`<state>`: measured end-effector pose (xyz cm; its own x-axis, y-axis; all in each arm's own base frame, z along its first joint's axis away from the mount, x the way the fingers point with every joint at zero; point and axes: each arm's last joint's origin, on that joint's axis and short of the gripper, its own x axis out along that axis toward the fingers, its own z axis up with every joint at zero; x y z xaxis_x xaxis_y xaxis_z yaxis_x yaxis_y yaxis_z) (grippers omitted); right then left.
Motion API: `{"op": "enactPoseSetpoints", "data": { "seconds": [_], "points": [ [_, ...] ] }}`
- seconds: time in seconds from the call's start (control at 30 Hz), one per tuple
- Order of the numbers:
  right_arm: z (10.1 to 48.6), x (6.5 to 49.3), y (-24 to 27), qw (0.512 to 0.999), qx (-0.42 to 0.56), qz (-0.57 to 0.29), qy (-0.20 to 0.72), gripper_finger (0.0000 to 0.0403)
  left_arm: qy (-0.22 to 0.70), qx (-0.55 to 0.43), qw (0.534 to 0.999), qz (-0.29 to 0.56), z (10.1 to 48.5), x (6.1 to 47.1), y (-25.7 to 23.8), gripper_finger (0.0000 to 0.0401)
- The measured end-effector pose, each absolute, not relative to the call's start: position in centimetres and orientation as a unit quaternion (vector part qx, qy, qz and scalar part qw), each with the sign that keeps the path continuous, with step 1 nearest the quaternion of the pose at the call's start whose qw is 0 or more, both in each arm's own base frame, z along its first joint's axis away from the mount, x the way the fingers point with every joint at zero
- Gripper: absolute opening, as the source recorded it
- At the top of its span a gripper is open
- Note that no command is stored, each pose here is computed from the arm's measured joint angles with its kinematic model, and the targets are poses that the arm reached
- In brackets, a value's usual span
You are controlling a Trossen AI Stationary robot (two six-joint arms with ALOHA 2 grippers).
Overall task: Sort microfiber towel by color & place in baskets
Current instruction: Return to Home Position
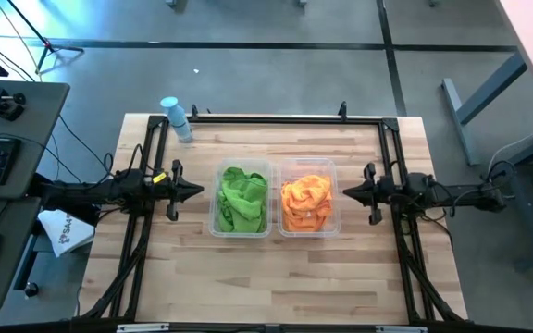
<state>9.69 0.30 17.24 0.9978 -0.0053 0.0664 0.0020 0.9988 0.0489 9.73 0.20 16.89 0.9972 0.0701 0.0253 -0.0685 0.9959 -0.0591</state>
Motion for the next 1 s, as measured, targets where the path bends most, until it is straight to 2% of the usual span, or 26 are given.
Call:
{"op": "enactPoseSetpoints", "data": {
  "seconds": [0.43, 1.0],
  "points": [
    [16.88, 9.73, 0.30, 1.000, -0.012, -0.003, -0.014, 0.0000, -0.014, -0.029, 0.999, 0.035, 16.91, 9.73, 0.20, 0.0000],
    [16.85, 9.74, 0.29, 1.000, -0.012, -0.003, -0.013, 0.0000, -0.014, -0.029, 0.999, 0.035, 16.91, 9.73, 0.20, 0.0000]
  ]
}}
